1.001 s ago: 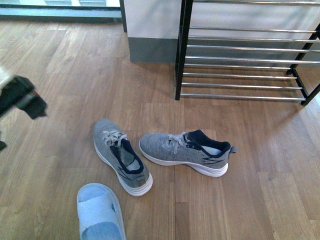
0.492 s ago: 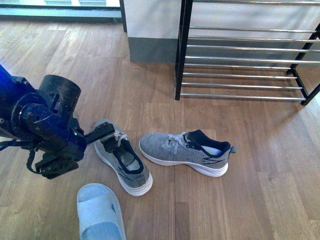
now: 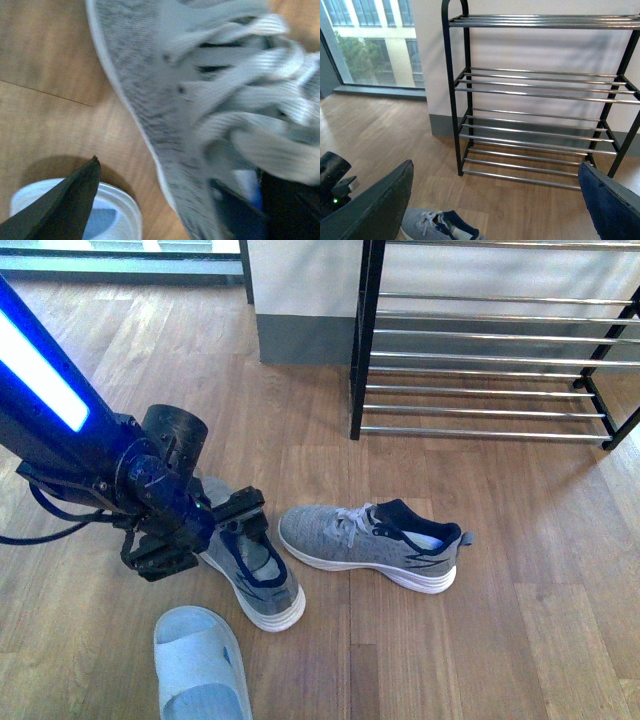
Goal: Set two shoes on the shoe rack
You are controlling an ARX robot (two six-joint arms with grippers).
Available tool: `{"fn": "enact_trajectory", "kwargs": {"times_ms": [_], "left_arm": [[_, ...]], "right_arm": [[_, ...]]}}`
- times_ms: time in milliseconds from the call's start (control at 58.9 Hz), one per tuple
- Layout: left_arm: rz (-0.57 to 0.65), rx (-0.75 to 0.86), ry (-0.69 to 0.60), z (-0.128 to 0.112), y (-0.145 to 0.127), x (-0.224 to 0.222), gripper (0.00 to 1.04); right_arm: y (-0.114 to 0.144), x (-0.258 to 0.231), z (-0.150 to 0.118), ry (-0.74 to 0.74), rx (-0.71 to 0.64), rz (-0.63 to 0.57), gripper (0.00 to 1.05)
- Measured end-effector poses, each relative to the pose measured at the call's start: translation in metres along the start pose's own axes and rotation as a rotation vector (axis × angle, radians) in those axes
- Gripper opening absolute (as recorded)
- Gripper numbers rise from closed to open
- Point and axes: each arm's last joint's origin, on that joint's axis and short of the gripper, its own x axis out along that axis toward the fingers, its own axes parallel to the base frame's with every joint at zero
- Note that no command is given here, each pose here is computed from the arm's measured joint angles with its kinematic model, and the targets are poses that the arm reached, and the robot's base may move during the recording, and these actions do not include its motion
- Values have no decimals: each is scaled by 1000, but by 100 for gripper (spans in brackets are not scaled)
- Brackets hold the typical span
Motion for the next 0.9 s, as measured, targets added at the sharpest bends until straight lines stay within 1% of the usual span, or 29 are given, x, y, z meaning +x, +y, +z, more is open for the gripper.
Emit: {"fn": "enact_trajectory", "kwargs": {"times_ms": [68,136,271,509,662,730,763,831,899], "left_arm": [[32,-20,10,0,12,8,69],[36,-28,8,1,16,8,59],[37,-9,-20,3,14,8,38],[85,27,-58,4,16,7,1],[140,67,-121,-1,19,-8,2],[151,83,-157,1,22,-29,2],[170,102,-207,3,23,-44,2],[220,135,-372,15,29,-94,2],[243,162,-497,24,32,-135,2]], "right_arm": [[0,0,0,0,0,0,95],[0,0,0,0,0,0,95],[0,0,0,0,0,0,95],[0,0,0,0,0,0,95],[0,0,0,0,0,0,95],[0,0,0,0,0,0,95],[0,0,0,0,0,0,95],[0,0,0,0,0,0,95],[0,0,0,0,0,0,95]]}}
